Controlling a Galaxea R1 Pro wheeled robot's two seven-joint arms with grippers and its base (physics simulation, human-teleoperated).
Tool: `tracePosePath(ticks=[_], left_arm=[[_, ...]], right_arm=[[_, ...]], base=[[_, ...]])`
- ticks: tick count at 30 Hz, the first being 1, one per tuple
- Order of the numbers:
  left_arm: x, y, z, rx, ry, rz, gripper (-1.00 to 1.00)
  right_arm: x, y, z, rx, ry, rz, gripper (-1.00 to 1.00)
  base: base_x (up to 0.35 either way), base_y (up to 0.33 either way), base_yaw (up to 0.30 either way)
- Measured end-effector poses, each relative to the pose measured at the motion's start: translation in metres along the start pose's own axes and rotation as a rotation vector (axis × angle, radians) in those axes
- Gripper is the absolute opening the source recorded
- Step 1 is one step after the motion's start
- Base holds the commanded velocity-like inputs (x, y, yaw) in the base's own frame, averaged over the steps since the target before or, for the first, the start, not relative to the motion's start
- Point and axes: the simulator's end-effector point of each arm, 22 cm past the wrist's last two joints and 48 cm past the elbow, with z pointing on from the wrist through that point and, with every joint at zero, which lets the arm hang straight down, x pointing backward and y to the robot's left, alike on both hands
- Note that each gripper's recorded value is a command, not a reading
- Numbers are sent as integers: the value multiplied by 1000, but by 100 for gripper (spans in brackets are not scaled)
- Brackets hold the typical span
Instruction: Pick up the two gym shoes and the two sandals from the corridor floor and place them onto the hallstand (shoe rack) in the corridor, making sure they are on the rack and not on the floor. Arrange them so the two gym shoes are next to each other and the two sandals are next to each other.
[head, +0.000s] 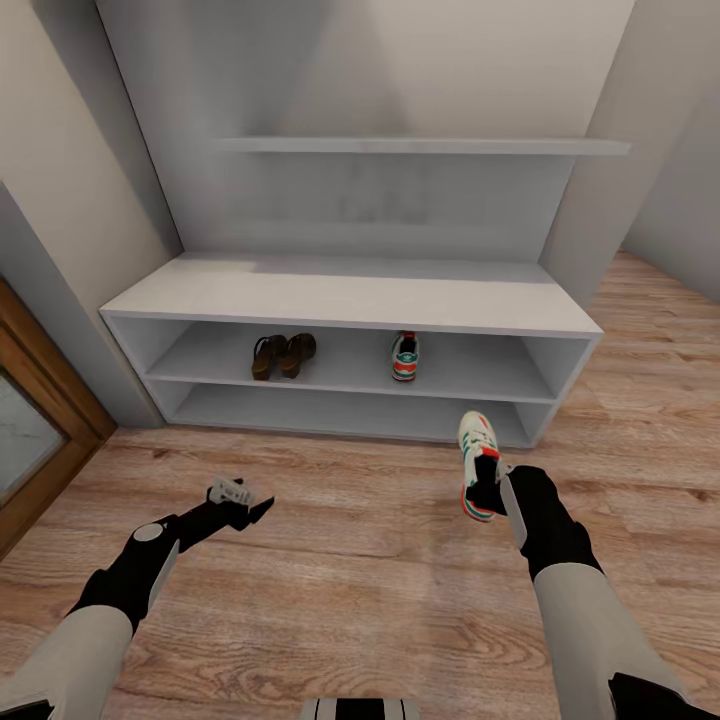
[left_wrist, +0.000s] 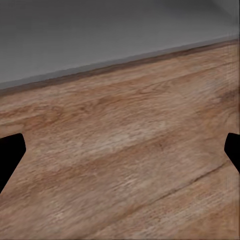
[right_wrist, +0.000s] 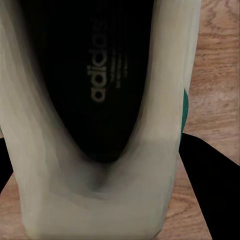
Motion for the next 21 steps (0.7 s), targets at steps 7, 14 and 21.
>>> tracePosePath(ticks=[7, 14, 21], left_arm=[[19, -20, -4, 98, 41, -8, 100], [68, -56, -2, 198, 204, 98, 100], [66, -95, 13, 252, 201, 97, 100]], right_arm=[[-15, 1, -8, 2, -41, -7, -100], [-57, 15, -36, 3, -159, -69, -100], [-61, 18, -39, 3, -172, -82, -100]], base=[[0, 0, 0], [0, 0, 0], [2, 0, 0]])
